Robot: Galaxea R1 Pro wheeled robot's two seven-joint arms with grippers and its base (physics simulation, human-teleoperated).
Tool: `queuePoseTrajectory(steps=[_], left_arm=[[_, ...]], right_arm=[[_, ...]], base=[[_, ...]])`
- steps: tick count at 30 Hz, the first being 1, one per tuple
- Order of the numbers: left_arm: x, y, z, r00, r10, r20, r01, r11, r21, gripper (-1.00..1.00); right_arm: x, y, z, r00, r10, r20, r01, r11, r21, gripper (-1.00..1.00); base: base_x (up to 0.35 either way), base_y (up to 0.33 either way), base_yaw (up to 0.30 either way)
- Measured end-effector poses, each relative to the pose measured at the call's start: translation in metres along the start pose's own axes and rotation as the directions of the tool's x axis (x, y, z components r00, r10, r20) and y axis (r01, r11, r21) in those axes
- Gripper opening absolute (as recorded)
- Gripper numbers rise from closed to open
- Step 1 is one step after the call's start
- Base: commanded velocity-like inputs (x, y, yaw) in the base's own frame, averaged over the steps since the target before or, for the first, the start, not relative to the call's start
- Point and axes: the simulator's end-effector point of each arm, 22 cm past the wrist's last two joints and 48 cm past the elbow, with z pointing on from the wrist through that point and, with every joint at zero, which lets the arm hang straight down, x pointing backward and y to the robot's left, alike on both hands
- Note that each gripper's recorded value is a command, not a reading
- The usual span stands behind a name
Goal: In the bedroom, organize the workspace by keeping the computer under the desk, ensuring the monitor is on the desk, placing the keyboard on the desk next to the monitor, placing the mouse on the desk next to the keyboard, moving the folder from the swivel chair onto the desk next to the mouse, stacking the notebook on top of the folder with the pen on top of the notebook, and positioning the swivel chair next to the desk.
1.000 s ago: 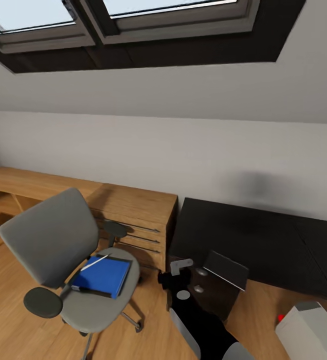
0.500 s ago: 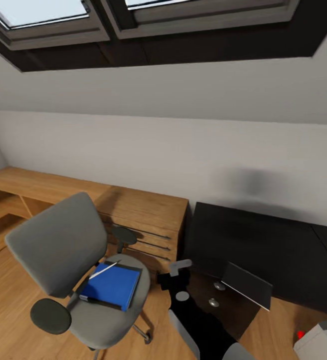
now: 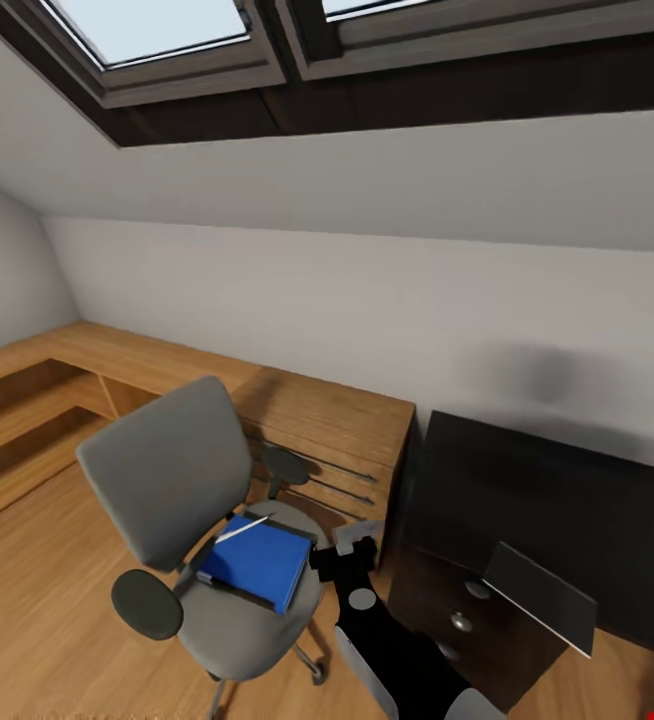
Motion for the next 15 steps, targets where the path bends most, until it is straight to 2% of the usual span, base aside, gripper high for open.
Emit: queuePoseTrajectory(steps=[15], left_arm=[[0.0000, 0.0002, 0.0000, 1.000, 0.000, 0.000, 0.000, 1.000, -0.001, 1.00]], right_arm=[[0.0004, 0.0084, -0.0021, 1.000, -0.022, 0.006, 0.022, 1.000, -0.017, 1.00]], base=[[0.000, 0.000, 0.273]])
